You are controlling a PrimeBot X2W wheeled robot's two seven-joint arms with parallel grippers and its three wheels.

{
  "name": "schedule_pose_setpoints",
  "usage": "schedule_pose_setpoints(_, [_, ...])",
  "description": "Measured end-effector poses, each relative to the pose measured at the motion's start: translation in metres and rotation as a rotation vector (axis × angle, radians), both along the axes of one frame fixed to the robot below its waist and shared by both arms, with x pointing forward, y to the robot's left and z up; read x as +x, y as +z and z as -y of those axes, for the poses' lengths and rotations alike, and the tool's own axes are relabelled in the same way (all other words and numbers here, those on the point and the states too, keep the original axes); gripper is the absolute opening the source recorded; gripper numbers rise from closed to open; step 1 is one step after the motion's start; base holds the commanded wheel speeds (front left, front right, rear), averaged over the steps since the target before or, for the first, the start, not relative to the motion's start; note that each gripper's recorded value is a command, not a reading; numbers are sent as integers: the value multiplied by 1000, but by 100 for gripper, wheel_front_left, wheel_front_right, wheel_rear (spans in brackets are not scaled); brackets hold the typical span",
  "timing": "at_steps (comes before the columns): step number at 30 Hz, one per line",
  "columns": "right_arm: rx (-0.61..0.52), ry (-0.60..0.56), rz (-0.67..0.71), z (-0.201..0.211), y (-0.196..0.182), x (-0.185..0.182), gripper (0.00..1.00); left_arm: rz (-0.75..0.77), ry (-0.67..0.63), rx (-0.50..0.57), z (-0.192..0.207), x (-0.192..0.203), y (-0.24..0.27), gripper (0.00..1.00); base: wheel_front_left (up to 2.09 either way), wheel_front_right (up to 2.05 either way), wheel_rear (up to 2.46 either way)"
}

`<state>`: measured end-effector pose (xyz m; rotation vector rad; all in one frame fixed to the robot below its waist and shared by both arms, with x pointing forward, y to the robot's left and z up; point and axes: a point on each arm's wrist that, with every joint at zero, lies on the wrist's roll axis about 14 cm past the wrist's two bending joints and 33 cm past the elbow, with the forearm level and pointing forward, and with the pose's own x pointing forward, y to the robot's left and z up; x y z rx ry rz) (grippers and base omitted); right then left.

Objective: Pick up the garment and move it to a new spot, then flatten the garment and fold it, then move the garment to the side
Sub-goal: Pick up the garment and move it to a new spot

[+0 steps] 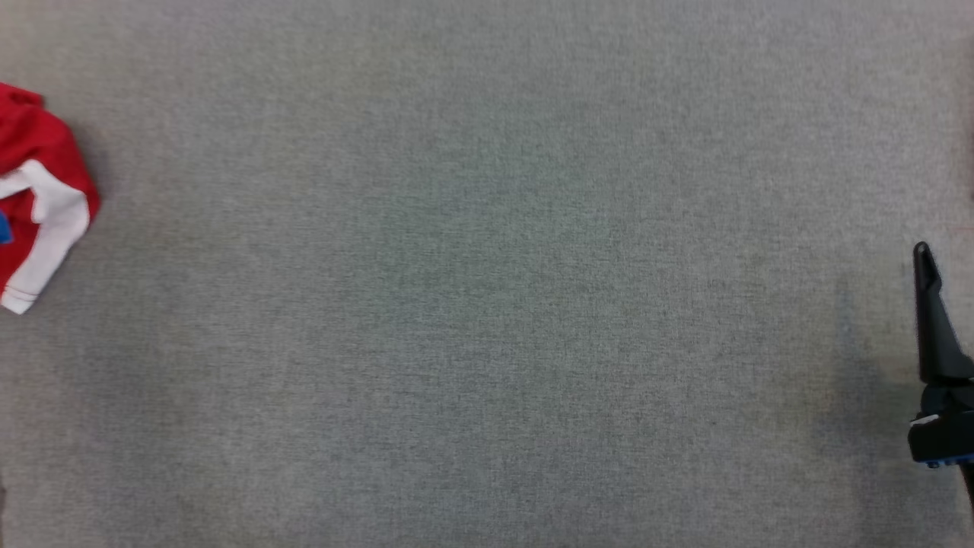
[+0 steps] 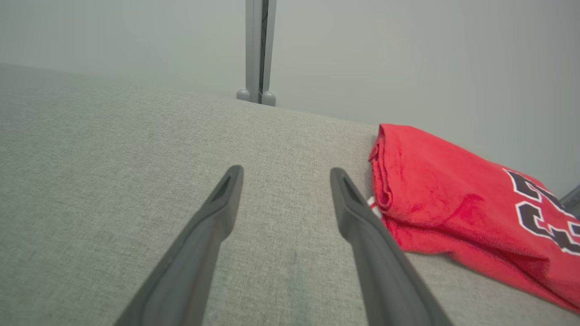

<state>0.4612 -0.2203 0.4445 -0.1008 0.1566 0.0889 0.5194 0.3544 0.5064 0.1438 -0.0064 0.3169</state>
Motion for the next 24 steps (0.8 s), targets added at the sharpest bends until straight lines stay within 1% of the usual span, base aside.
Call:
schedule_pose_setpoints(3, [-18,-20,-19,12,-7,1,100,-69,10,-3,-7,16,-23,100,0,0,0])
schedule_pose_setpoints(6, [-29,-26,-31,17,-12,3,100,-152,32,-8,-17,21,-47,100,0,0,0])
schedule_pose_setpoints(9, [-38,-28,-34,20,-15,5,100,-241,58,-15,-27,20,-71,100,0,0,0])
schedule_pose_setpoints(11, [-42,-25,-38,20,-16,7,100,-325,75,-29,-32,14,-91,100,0,0,0])
schedule_pose_setpoints(13, [-44,-20,-39,19,-16,8,100,-376,91,-42,-38,6,-105,100,0,0,0])
schedule_pose_setpoints(16, [-47,-12,-42,17,-16,10,100,-446,106,-78,-41,-2,-123,100,0,0,0])
schedule_pose_setpoints(20, [-47,-4,-40,14,-15,12,100,-590,123,-193,-34,-22,-159,100,0,0,0])
schedule_pose_setpoints(22, [-45,-1,-36,13,-14,13,100,-626,124,-235,-29,-24,-167,100,0,0,0])
schedule_pose_setpoints(24, [-44,2,-37,12,-14,13,100,-648,119,-248,-27,-24,-171,100,0,0,0])
